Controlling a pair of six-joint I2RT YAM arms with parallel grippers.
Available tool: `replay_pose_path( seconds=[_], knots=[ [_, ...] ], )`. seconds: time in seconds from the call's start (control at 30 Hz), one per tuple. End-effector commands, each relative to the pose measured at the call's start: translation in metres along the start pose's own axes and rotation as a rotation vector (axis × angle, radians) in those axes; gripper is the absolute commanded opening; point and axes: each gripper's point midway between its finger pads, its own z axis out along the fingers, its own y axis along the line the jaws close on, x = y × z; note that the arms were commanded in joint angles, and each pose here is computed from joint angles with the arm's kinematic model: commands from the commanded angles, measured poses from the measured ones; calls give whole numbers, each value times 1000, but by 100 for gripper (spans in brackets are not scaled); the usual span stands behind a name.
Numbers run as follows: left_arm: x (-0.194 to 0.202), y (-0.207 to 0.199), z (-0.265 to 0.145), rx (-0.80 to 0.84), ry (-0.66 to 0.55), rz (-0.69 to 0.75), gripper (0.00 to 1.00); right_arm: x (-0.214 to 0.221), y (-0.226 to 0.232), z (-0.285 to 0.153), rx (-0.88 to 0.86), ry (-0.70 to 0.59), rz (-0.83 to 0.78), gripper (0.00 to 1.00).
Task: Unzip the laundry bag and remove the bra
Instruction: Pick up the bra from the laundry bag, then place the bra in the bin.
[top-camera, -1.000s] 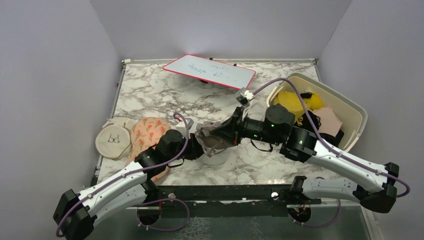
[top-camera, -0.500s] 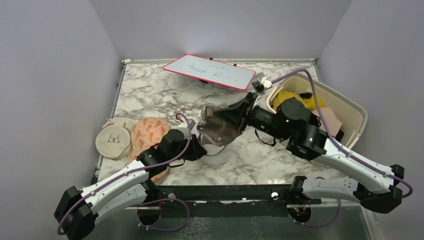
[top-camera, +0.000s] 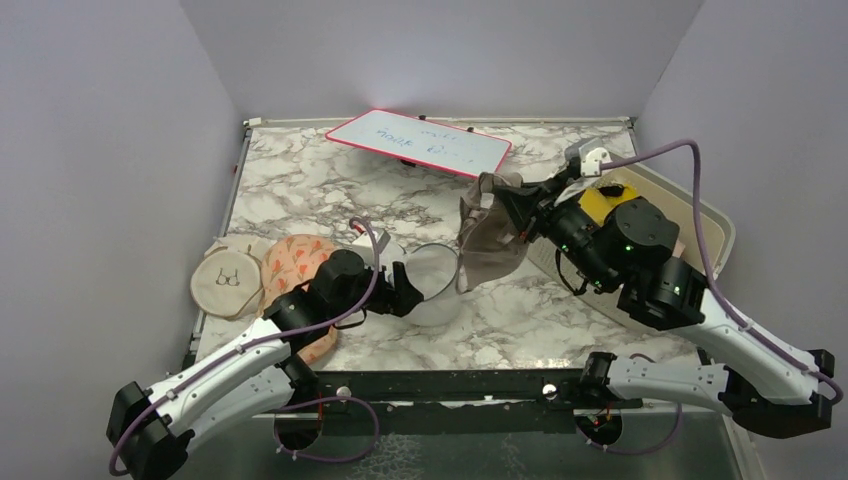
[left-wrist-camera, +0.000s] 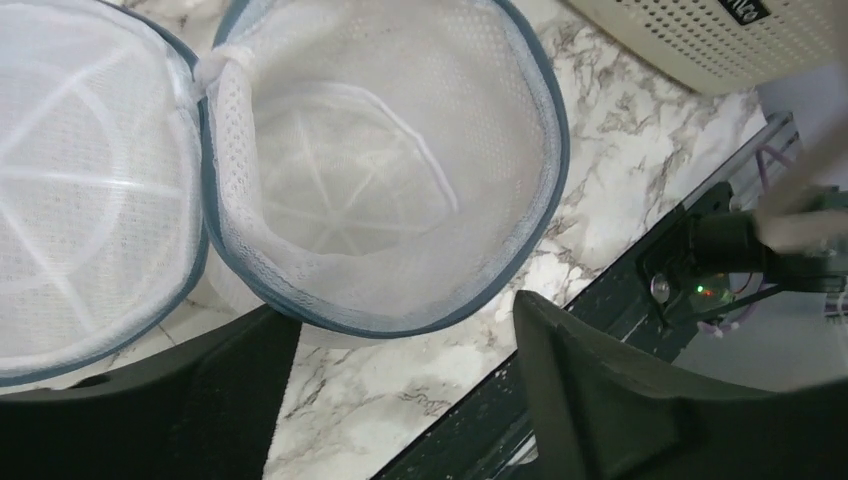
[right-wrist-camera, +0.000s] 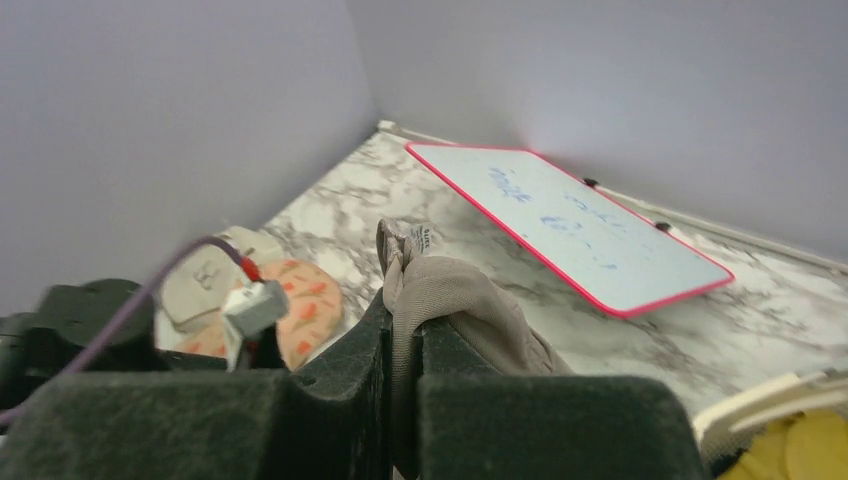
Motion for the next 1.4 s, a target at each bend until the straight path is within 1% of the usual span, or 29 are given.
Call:
replay_pose_path(
  seconds=[0.0, 0.07, 0.2, 0.23, 0.3, 0.37, 0.47, 0.57, 0.67, 0.77, 0.9, 0.97, 1.03, 1.1, 1.27, 1.37],
  knots=[
    [-27, -4, -15, -38, -65, 84, 77, 31, -37, 2, 200, 75, -105, 1],
    [-33, -4, -19, -54, -74, 107, 81, 37, -50, 4, 280, 90, -134, 1],
    [-48, -4, -29, -90, -97, 149, 87, 40, -74, 10, 435, 102, -245, 1],
    [-51, -4, -31, -100, -103, 157, 93, 39, -78, 14, 460, 102, -266, 1],
    [-58, -4, -36, -119, -118, 170, 96, 30, -90, 19, 492, 83, -278, 1],
    [-65, -4, -41, -135, -132, 185, 99, 23, -107, 26, 511, 68, -253, 1],
    [-78, -5, -51, -156, -163, 211, 99, 14, -137, 34, 549, 67, -197, 1],
    [-93, -5, -64, -191, -207, 242, 99, -1, -161, 31, 651, 51, -177, 1],
    [-109, -6, -78, -219, -259, 277, 99, -22, -188, 20, 766, 14, -141, 1],
    [-120, -5, -90, -244, -299, 311, 99, -44, -212, 2, 827, -46, -84, 1],
    [-128, 3, -105, -301, -338, 366, 99, -52, -223, -17, 882, -88, -104, 1],
    [-132, 9, -112, -336, -355, 394, 99, -39, -233, -23, 931, -49, -143, 1],
    [-135, 13, -119, -364, -376, 419, 99, -16, -247, -28, 984, 17, -183, 1],
    [-137, 20, -126, -401, -396, 438, 99, 12, -260, -28, 980, 78, -185, 1],
    [-131, 33, -131, -446, -404, 471, 99, 67, -276, -16, 857, 174, -55, 1],
    [-127, 31, -130, -419, -403, 480, 99, 81, -281, -10, 839, 209, -4, 1]
  ],
)
